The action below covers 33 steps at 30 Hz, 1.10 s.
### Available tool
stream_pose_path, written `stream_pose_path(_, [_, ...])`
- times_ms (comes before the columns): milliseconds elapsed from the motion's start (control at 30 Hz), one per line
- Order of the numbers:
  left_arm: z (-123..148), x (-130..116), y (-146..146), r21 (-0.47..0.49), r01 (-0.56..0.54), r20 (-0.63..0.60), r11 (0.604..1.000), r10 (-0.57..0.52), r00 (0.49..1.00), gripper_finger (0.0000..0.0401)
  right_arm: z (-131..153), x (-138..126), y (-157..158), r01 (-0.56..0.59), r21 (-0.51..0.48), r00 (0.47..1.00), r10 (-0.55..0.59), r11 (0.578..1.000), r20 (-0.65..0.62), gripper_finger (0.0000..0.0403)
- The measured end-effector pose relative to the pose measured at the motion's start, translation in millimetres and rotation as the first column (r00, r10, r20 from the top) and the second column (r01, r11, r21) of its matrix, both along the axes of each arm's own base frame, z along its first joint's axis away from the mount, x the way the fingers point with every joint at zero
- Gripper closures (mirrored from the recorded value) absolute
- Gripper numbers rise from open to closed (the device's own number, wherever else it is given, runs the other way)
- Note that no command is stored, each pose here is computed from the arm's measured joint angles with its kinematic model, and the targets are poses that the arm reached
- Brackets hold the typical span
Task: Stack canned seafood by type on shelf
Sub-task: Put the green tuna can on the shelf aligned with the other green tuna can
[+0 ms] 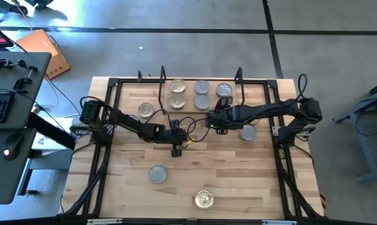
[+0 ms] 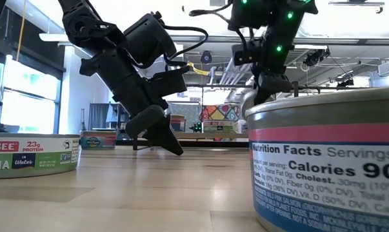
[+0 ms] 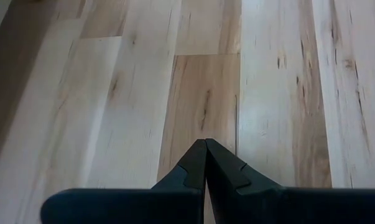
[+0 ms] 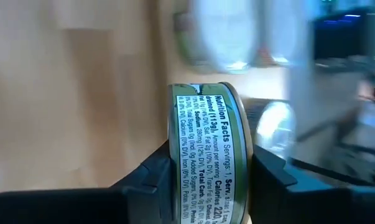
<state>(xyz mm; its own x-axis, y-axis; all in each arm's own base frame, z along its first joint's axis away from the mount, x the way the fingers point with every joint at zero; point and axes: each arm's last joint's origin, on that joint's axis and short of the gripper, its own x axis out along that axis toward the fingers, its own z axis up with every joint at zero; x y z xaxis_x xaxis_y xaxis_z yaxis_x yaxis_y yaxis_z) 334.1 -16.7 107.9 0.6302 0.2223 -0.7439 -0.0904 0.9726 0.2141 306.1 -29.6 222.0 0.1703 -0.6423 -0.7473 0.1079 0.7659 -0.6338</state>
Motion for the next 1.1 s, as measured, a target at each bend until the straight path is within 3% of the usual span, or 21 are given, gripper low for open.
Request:
stream_pose_path(133, [0,0,0,0.000,0.000,0.000,1.000,0.000,1.000,0.0401,-5,-5,-7,0.087,-0.104,0.996,-0.085,0.991,0.020,0.0278])
stream_pose_path(267, [0,0,0,0.000,0.000,-0.001,1.000,0.000,1.000,0.0401,-21,-10,-16,0.139,-0.125,0.990,-0.134,0.982,0.044,0.0278])
stream_pose_path(467, [0,0,0,0.000,0.000,0.000,1.000,0.000,1.000,0.0401,-41,-14,-23,0.110,-0.156,0.993,-0.102,0.982,0.059,0.0278])
stream_pose_path(700, [0,0,0,0.000,0.000,0.002,1.000,0.000,1.000,0.0401,-42,-14,-22,0.086,-0.129,0.995,-0.079,0.988,0.055,0.0278])
stream_pose_path(933, [0,0,0,0.000,0.000,-0.001,1.000,0.000,1.000,0.0401,-47,-14,-20,0.054,-0.028,0.998,-0.053,0.998,0.043,0.0170])
stream_pose_path(1100, [0,0,0,0.000,0.000,0.000,1.000,0.000,1.000,0.0401,-47,-15,-22,0.053,-0.011,0.998,-0.053,0.999,0.042,0.0153])
